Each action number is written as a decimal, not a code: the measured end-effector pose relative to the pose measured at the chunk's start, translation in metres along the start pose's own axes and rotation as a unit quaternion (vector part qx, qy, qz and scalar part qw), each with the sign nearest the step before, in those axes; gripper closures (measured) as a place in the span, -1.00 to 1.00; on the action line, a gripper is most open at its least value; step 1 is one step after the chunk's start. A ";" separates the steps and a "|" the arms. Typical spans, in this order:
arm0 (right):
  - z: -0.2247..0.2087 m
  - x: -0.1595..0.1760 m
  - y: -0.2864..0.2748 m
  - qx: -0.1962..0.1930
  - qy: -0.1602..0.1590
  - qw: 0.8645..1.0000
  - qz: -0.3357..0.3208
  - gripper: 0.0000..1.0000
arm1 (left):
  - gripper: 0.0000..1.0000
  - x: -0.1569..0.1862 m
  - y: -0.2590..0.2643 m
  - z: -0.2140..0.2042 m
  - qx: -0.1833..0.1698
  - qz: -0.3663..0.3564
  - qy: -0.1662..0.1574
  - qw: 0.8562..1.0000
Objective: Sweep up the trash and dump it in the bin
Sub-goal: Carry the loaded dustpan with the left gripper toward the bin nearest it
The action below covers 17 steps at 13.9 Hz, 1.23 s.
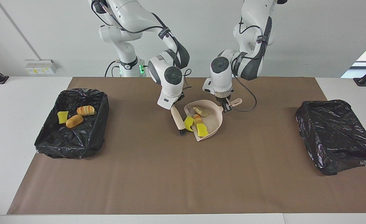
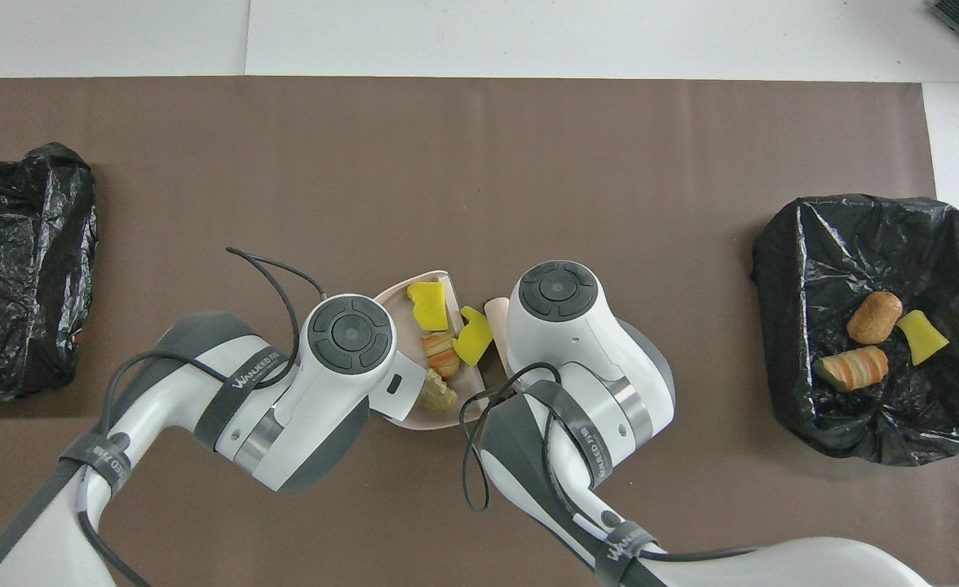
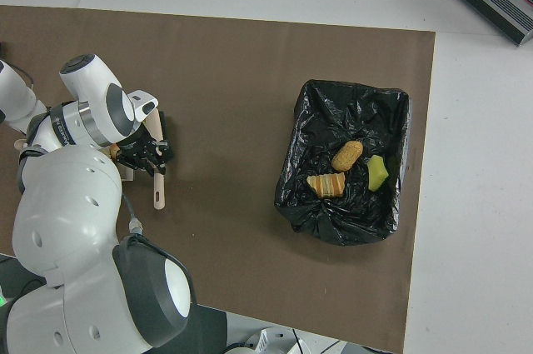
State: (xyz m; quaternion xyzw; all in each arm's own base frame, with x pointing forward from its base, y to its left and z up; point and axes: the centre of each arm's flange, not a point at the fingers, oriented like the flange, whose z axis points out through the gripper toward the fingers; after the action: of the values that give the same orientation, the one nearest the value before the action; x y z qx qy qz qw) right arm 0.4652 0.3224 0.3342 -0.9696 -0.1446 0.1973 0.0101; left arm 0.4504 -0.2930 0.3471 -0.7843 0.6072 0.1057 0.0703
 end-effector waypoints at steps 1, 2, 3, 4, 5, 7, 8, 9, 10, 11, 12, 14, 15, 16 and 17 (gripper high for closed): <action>0.000 -0.007 -0.010 0.006 -0.010 1.000 0.007 0.48 | 0.35 0.000 0.000 0.000 0.000 -0.001 0.000 1.000; 0.000 -0.012 -0.020 0.008 -0.017 1.000 0.016 0.48 | 0.35 0.000 0.000 0.000 0.000 -0.001 0.000 1.000; 0.000 -0.016 -0.028 0.012 -0.019 0.999 0.025 0.48 | 0.35 0.000 0.000 0.000 0.000 -0.001 0.000 1.000; 0.000 -0.019 -0.036 0.023 -0.022 0.999 0.032 0.48 | 0.35 0.000 0.000 0.000 0.000 -0.001 0.000 1.000; -0.001 -0.020 -0.041 0.037 -0.025 0.998 0.037 0.48 | 0.35 0.000 0.000 0.000 0.000 -0.001 0.000 1.000; -0.004 -0.018 -0.045 0.060 -0.017 0.997 0.044 0.48 | 0.35 0.000 0.000 0.000 0.000 -0.001 0.001 1.000; -0.005 -0.017 -0.046 0.067 -0.014 0.997 0.047 0.48 | 0.35 0.000 0.000 0.000 0.001 0.000 0.002 1.000; -0.007 -0.017 -0.045 0.070 -0.013 0.996 0.051 0.48 | 0.35 0.001 -0.001 -0.001 0.004 0.000 0.005 1.000; -0.014 -0.019 -0.042 0.071 -0.009 0.996 0.059 0.48 | 0.35 0.001 -0.001 -0.001 0.005 0.000 0.008 1.000; -0.028 -0.024 -0.034 0.070 -0.004 0.995 0.072 0.48 | 0.35 0.001 -0.001 -0.001 0.007 0.000 0.009 1.000; -0.047 -0.032 -0.023 0.067 -0.003 0.994 0.085 0.48 | 0.35 0.001 -0.002 -0.002 0.008 -0.001 0.011 1.000; -0.086 -0.061 0.007 0.056 -0.010 0.992 0.109 0.48 | 0.35 -0.001 -0.006 -0.001 0.008 0.004 0.014 1.000; -0.099 -0.077 0.016 0.048 -0.019 0.992 0.117 0.48 | 0.35 -0.004 -0.010 -0.001 0.008 0.012 0.014 1.000; -0.105 -0.090 0.018 0.040 -0.028 0.991 0.126 0.48 | 0.35 -0.008 -0.014 0.000 0.008 0.021 0.016 1.000; -0.106 -0.100 0.016 0.031 -0.036 0.989 0.139 0.48 | 0.35 -0.012 -0.019 -0.001 0.009 0.031 0.018 0.999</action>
State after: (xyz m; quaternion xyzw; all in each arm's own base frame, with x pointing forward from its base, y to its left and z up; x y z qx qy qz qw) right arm 0.4222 0.2827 0.4683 -0.9718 -0.0023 0.2357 0.0072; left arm 0.4663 -0.2775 0.3505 -0.7661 0.6335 0.0883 0.0633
